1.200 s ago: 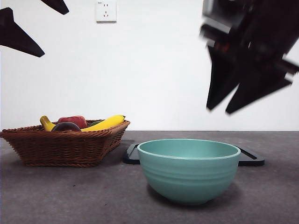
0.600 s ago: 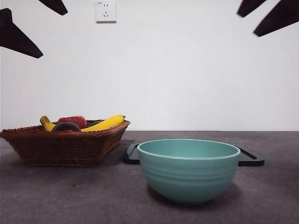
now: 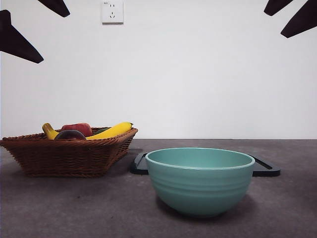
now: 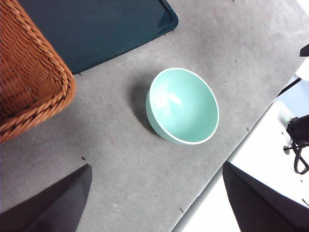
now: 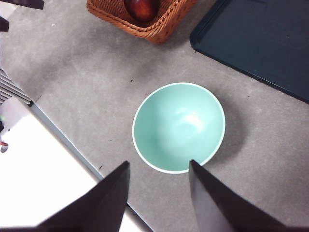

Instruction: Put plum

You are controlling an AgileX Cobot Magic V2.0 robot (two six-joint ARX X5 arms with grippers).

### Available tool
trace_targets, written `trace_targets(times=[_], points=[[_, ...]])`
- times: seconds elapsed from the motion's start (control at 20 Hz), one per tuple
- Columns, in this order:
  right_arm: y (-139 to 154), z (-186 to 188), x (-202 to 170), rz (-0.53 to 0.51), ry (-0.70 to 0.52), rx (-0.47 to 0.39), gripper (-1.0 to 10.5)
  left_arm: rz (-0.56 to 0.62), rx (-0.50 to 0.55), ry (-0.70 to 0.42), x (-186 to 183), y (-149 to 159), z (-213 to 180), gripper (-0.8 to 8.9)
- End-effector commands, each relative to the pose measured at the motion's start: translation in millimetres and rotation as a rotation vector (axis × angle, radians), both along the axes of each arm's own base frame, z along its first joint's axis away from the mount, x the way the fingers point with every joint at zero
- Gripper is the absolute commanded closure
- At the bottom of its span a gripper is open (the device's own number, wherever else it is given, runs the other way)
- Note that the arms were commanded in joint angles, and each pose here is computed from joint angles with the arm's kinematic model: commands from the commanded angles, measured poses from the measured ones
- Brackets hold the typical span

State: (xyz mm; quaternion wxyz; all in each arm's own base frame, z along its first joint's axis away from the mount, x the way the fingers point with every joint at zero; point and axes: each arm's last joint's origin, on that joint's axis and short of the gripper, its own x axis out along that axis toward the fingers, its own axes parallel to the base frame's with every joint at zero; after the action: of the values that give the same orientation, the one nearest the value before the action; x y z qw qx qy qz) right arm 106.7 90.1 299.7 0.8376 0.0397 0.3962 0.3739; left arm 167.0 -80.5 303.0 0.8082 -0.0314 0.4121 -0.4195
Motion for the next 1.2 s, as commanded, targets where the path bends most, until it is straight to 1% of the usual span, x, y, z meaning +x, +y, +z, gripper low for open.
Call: trace_targets(times=[0.05,0.1,0.15,0.2,0.25,1.15,1.2], points=[[1.7,4.6,0.4,0.007,-0.011,0.011,7.5,-0.01,-0.013,-0.021,0.9,-1.4,6.7,3.98],[1.8,4.6,0.4,0.007,-0.011,0.011,7.7,-0.01,-0.013,-0.02,0.9,-1.4,6.7,4.72],[1.8,4.5,0.5,0.007,-0.01,0.011,8.7,-0.01,-0.013,-0.021,0.9,-1.4,6.7,6.09],[1.7,4.6,0.4,0.007,-0.011,0.011,9.5,-0.01,-0.013,-0.021,0.9,-1.4,6.7,7.29],[1.7,4.6,0.4,0.007,-0.011,0.011,9.4,-0.01,-0.013,-0.021,0.9,-1.4,6.7,8.06],[1.9,4.9,0.6,0.007,-0.014,0.014,9.4,-0.011,-0.013,-0.022,0.9,-1.5,6.8,8.03],[1.9,4.9,0.6,0.007,-0.014,0.014,9.4,-0.023,-0.004,-0.044,0.9,-1.3,7.1,8.04]])
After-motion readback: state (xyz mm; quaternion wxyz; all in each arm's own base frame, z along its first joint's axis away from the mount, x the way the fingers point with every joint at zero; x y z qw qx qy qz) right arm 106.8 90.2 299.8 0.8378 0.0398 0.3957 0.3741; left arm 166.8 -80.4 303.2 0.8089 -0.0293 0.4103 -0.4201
